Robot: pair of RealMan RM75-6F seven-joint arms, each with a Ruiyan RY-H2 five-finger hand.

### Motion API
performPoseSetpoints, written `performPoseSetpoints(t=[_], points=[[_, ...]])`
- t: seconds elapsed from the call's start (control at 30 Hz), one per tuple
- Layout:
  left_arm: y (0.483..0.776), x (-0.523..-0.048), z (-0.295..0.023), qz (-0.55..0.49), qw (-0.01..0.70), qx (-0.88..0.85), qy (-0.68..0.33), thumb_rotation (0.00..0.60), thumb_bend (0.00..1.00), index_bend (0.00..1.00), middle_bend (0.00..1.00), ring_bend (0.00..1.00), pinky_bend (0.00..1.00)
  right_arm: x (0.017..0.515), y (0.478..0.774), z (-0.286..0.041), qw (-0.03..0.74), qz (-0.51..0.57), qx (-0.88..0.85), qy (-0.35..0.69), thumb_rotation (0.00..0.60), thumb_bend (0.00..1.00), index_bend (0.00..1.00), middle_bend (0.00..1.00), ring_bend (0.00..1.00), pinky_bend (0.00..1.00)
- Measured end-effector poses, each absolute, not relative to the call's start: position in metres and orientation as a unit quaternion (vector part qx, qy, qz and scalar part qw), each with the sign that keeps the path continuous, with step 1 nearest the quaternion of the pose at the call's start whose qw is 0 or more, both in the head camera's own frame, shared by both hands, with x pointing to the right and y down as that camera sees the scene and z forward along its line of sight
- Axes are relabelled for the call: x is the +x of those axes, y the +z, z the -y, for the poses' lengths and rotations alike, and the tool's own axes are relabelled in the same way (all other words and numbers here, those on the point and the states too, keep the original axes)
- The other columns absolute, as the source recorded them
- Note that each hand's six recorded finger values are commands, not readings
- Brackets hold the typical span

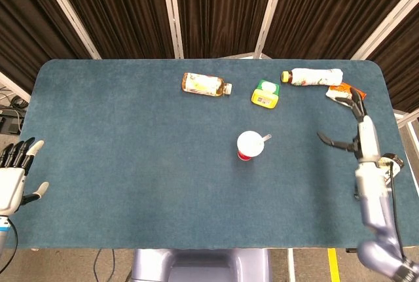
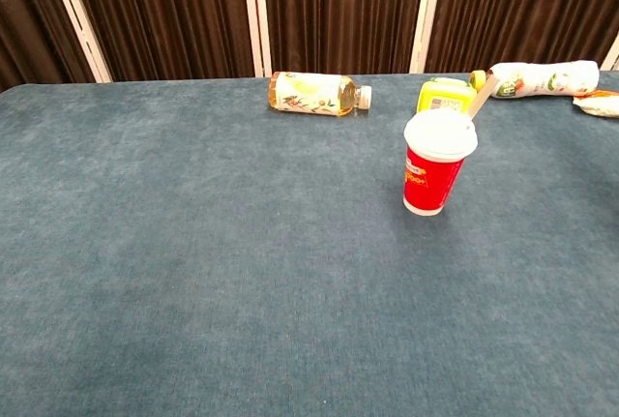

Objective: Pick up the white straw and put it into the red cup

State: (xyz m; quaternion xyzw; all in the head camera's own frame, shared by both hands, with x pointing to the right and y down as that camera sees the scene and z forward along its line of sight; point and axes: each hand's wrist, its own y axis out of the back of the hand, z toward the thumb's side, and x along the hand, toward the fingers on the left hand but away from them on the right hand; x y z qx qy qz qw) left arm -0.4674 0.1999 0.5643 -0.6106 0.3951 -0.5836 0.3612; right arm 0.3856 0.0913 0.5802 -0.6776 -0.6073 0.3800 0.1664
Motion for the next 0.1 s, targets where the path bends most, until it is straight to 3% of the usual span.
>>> performPoseSetpoints(t=[0.1], points=[[0.564,-0.467,-0.201,-0.396,0.362,-0.61,-0.584,0.6,0.3,0.07,0.0,0.0,0.0,0.399,0.585,-0.114,0.229,0.553,-0.667,0.444,0.6,0.07,0.0,0.0,0.0,0.0]])
